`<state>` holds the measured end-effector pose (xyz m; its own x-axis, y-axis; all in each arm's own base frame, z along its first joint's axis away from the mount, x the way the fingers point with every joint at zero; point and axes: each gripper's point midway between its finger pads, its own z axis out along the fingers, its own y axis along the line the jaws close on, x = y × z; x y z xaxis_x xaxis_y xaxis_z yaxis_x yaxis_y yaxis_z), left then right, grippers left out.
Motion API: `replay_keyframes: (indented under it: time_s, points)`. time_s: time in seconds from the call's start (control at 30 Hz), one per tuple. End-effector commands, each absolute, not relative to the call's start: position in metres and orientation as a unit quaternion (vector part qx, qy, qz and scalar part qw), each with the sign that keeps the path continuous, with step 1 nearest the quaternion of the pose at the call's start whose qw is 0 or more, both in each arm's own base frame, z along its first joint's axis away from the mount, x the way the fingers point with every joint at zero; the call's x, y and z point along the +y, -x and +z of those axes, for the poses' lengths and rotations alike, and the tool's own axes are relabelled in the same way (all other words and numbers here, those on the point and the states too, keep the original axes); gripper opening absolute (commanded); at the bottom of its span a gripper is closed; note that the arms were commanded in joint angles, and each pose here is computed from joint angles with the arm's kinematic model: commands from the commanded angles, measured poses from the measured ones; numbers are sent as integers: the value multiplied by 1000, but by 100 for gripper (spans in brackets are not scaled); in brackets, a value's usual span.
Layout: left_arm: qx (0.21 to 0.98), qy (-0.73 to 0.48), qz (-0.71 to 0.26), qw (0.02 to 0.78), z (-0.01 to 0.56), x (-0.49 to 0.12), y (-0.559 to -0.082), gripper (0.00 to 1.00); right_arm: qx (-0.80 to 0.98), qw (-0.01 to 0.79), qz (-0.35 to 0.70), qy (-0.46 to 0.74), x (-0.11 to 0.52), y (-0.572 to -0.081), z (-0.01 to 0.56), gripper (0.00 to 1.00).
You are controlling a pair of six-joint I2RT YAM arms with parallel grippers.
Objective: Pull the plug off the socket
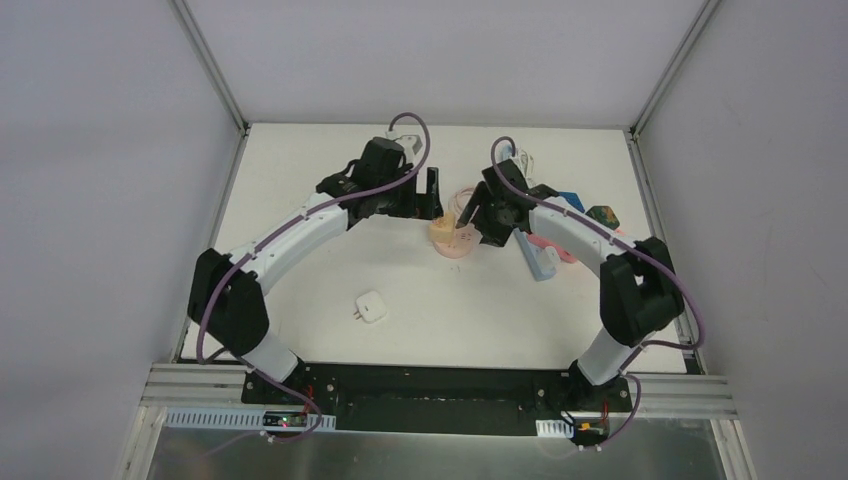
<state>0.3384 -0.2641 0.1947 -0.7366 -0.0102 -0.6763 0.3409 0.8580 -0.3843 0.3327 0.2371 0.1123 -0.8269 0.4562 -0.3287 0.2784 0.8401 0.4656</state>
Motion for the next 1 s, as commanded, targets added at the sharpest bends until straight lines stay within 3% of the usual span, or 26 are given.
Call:
replay_keyframes:
  time_s: [0.0, 0.4, 0.7, 0.97]
  points:
    - [895, -121, -245, 352, 197, -290, -348, 99, 942, 196, 187, -201, 240, -343, 103, 69]
    - [937, -118, -152, 292, 145, -303, -367, 96, 948, 155, 175, -215, 227, -350, 61, 57]
    - [946, -122, -162, 253, 123, -319, -370, 92, 949, 142, 217, -179, 233, -343, 50, 49]
    - [956, -121, -133, 232, 102, -311, -366, 82, 954, 113, 208, -187, 231, -330, 29, 36]
